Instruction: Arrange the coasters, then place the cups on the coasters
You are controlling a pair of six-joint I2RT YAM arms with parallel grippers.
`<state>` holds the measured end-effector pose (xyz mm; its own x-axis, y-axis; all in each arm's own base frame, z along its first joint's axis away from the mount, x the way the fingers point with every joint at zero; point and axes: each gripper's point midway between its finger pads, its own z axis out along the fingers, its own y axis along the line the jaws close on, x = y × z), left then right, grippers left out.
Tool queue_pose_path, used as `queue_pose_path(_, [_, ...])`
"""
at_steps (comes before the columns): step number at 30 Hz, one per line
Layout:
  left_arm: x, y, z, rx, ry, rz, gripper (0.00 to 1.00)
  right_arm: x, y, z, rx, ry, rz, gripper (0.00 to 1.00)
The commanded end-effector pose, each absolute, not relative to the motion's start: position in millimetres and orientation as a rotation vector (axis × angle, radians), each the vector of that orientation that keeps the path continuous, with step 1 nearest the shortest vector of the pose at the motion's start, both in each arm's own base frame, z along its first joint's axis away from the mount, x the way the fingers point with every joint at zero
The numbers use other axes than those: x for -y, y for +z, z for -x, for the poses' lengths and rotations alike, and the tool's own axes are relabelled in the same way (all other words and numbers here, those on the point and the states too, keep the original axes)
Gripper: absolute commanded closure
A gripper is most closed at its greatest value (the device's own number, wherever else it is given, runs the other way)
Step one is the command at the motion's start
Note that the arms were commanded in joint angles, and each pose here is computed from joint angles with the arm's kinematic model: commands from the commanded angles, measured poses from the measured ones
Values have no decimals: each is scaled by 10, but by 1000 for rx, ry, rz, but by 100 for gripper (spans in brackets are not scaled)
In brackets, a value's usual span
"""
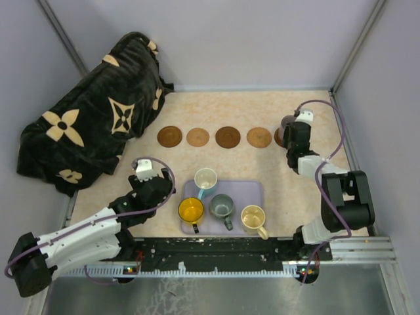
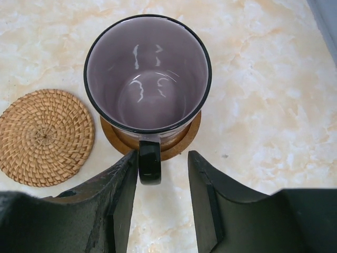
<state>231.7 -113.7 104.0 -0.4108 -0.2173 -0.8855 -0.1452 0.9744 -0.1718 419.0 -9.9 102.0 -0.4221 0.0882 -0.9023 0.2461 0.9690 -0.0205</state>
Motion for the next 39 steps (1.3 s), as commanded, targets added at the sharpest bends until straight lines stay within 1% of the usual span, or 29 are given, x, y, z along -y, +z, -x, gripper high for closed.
queue_pose_path(1, [1078,1043,-2290,-1992,-72,275,7,201,1206,-4185,-1937,-199,-289,57])
queue_pose_path(16, [1069,1030,-2272,-1998,-81,288,7,164,1205,-4144,-1941,-173,-282,56])
queue_pose_path(23, [1079,1040,-2273,-1997,-88,290,7,64,1226,-4068,-1963,-90,-310,45])
queue_pose_path(29, [1088,1082,-2281,-1993,-88,278,7,8,1452,-3889,-1920,-11,-363,37])
queue_pose_path(31, [1091,1109,-2285,-1992,-88,276,7,-46,1572,-3846,-1912,36,-373,30])
queue_pose_path(33, [1089,1138,-2286,-1991,-87,274,7,-90,1718,-3825,-1906,73,-376,16])
queue_pose_path(34, [1083,1151,-2285,-1989,-84,272,7,-97,1782,-3820,-1906,82,-389,12])
queue_pose_path(35, [1081,1168,-2285,-1987,-85,271,7,-100,1848,-3817,-1911,91,-411,4])
queue_pose_path(36, [1074,1188,-2284,-1984,-83,270,7,-108,1890,-3812,-1929,88,-403,2])
queue_pose_path(39, [1069,1247,-2281,-1975,-95,272,7,-201,2022,-3793,-1962,123,-333,1])
